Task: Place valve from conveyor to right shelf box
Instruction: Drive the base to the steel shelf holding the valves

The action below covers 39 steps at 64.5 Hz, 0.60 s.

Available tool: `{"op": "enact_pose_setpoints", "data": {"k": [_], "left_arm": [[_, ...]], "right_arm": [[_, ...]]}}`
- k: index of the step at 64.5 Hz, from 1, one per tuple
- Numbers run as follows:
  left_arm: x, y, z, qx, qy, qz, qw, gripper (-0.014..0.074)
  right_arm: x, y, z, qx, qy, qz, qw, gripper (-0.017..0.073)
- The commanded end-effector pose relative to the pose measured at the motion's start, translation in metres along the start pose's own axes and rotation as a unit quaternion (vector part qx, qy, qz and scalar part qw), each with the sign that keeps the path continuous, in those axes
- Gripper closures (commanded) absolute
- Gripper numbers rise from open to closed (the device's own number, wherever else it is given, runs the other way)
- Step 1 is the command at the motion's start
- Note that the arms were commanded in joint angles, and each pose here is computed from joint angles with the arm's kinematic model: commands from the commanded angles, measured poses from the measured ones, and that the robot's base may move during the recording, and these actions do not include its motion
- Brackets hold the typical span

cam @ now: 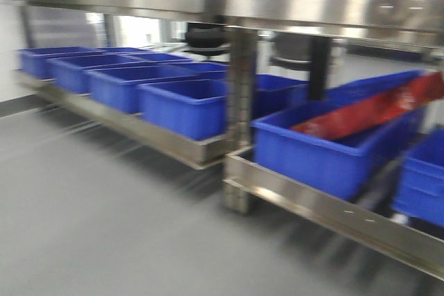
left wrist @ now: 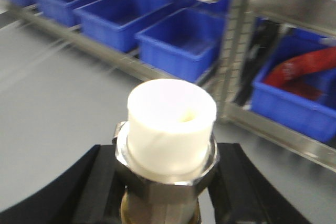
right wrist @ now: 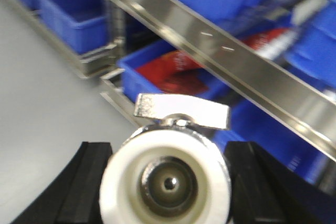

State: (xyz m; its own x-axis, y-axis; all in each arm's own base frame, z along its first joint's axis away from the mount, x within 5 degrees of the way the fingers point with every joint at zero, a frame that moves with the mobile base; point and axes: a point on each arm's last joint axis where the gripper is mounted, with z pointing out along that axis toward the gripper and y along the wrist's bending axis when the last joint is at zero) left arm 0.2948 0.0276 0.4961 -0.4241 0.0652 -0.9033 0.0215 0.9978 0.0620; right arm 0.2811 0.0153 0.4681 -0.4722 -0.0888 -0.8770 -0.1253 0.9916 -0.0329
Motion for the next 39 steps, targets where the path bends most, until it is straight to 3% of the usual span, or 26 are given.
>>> {"op": "enact_pose_setpoints", "data": {"k": [1,39], "left_arm": [[-0.0078,-0.0002,-0.0061,-0.001,-0.034,-0.006,0.999,0.0705],[-0.0078,-0.0002,-0.0061,-0.001,-0.034,-0.006,0.999,0.0705]], "right_arm": [[-0.0093,-0.0014,-0.0082,0.009,-0.045,-0.007,0.999,0.0713],[-0.0093,-0.0014,-0.0082,0.009,-0.045,-0.007,0.999,0.0713]]}}
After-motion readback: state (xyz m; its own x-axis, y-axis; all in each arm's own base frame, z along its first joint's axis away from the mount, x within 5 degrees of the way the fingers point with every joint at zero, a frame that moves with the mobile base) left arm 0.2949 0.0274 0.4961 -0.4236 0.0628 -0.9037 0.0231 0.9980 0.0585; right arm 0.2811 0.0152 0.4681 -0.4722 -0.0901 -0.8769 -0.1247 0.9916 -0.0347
